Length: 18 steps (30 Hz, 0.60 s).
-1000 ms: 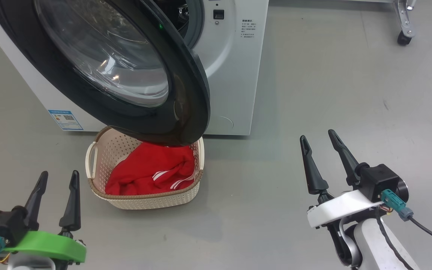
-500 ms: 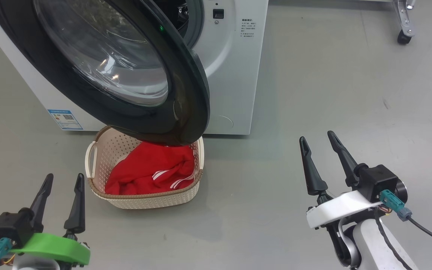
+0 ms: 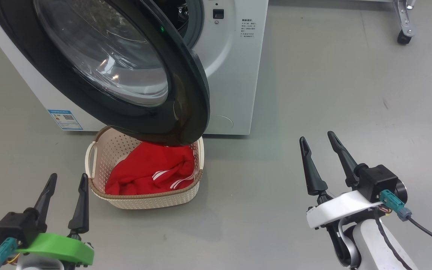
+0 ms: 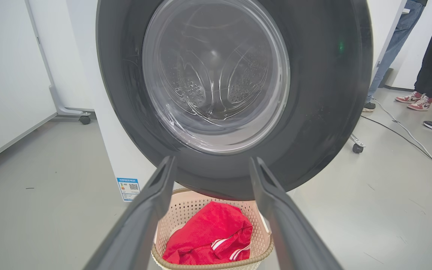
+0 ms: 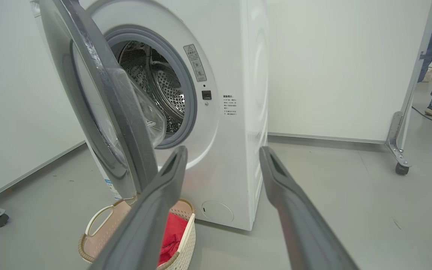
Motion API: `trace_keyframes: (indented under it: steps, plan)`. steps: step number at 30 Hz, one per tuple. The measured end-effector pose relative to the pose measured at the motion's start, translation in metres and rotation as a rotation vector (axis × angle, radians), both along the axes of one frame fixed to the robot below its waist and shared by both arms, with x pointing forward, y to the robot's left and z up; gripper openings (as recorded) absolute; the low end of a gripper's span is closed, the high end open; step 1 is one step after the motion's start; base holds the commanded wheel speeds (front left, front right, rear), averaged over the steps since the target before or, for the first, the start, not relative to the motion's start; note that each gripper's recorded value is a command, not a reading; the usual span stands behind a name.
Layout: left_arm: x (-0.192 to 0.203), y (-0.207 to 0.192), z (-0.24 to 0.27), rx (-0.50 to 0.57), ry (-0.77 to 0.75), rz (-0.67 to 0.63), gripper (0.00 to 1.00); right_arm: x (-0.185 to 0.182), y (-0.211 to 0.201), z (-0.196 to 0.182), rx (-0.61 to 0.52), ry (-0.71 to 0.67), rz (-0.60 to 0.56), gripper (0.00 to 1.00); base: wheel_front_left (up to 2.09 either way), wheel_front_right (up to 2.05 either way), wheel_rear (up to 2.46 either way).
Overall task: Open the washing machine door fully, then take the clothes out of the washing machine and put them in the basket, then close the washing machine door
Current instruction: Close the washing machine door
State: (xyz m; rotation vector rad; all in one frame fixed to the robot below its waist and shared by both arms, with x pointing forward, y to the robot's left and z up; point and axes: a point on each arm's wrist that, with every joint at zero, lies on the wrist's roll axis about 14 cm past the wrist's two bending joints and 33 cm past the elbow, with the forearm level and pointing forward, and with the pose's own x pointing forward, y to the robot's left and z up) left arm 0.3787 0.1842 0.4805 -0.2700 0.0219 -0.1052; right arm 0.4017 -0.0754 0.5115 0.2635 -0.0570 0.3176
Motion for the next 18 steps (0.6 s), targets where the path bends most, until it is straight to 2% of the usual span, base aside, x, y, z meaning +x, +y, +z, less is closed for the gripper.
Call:
trace_keyframes:
  steps: [12,13,14,15,18]
  plan:
    - [0.0,-0.002,0.003,0.004,-0.011,0.0,1.0,0.0,-0.002,0.001,-0.001,-0.004,-0.005,1.0,0.0,0.0,0.0]
    - [0.0,-0.002,0.003,0.004,-0.011,0.001,1.0,0.0,-0.002,0.001,-0.002,-0.004,-0.005,0.84,0.0,0.0,0.0]
    - [0.0,-0.002,0.003,0.003,-0.012,0.001,1.0,0.0,-0.001,0.003,-0.005,-0.009,-0.003,0.36,0.0,0.0,0.0]
    - [-0.001,-0.003,0.003,0.001,-0.012,0.001,1.0,0.001,-0.001,0.006,-0.003,-0.021,0.0,0.0,0.0,0.0,0.0]
    - [-0.001,-0.005,0.003,-0.006,-0.012,-0.001,1.0,0.003,0.001,0.013,0.003,-0.043,0.004,0.0,0.0,0.0,0.0]
